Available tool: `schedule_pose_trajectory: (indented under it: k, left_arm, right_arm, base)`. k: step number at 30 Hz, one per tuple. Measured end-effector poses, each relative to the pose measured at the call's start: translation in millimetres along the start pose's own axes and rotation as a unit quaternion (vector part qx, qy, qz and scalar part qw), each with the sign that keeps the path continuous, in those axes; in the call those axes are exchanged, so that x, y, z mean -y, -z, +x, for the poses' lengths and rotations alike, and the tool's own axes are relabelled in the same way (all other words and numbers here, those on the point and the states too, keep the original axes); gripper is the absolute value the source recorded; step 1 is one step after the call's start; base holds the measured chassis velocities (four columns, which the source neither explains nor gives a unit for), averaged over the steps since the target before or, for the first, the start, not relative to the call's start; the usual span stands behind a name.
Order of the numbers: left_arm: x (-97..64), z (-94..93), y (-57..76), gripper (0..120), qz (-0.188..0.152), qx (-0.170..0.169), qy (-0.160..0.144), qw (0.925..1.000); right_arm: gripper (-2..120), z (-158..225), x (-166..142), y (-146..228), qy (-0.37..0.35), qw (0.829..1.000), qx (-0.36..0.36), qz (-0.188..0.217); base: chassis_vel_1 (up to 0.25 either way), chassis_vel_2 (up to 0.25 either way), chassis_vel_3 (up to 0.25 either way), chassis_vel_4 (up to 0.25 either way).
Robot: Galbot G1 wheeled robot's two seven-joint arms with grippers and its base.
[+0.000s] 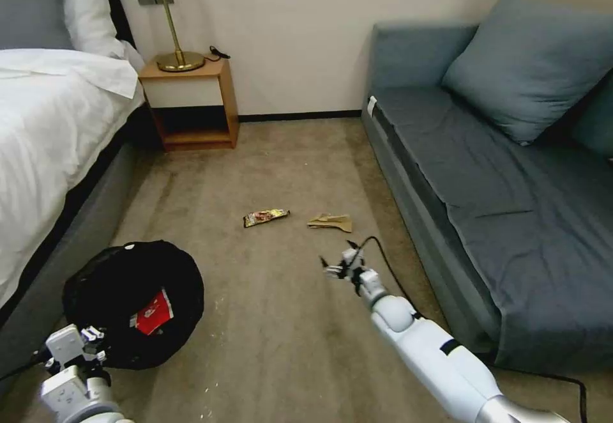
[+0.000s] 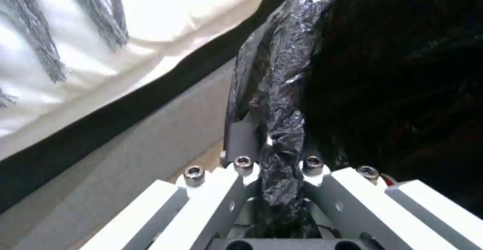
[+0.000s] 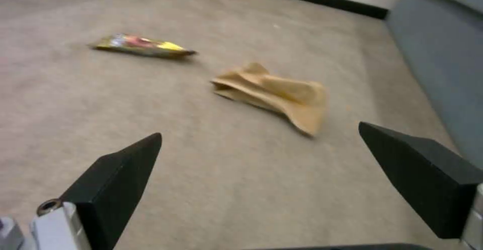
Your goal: Pick up the trash bin, then pick up the garbage on the floor and place it into the trash bin.
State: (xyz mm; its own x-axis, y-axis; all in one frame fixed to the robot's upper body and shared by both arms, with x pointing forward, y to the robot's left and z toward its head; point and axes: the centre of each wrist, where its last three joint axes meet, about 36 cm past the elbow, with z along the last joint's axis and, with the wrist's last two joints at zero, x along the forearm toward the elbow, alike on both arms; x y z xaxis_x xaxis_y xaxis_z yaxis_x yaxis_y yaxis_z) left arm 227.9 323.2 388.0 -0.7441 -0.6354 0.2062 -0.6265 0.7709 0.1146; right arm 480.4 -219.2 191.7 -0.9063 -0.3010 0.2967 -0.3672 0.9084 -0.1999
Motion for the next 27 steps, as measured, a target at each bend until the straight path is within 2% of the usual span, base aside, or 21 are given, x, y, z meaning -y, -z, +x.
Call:
schedule_pose_trajectory:
  k: [5, 10, 27]
  left_arm:
    - [-0.6, 0.9, 1.7, 3, -0.002, 0.002, -0.002, 1.0]
    - [-0.2, 2.5, 2.8, 3, -0.003, 0.003, -0.003, 1.0]
    - [3.7, 1.8, 1.9, 3, 0.001, 0.007, 0.0, 1.0]
  right_arm:
    - [100, 6.7, 6.5, -9.0, -0.013, 1.0, -0.006, -0.01]
    - [100, 12.7, 9.9, -12.1, 0.005, 1.0, 0.004, -0.021]
    - [100, 11.5, 0.7, -8.1, 0.031, 0.999, 0.02, -0.027]
  base:
    - [0.0, 0.0, 0.0, 0.0]
    - [0.0, 0.0, 0.0, 0.0]
    - [-0.015, 0.015, 0.02, -0.016]
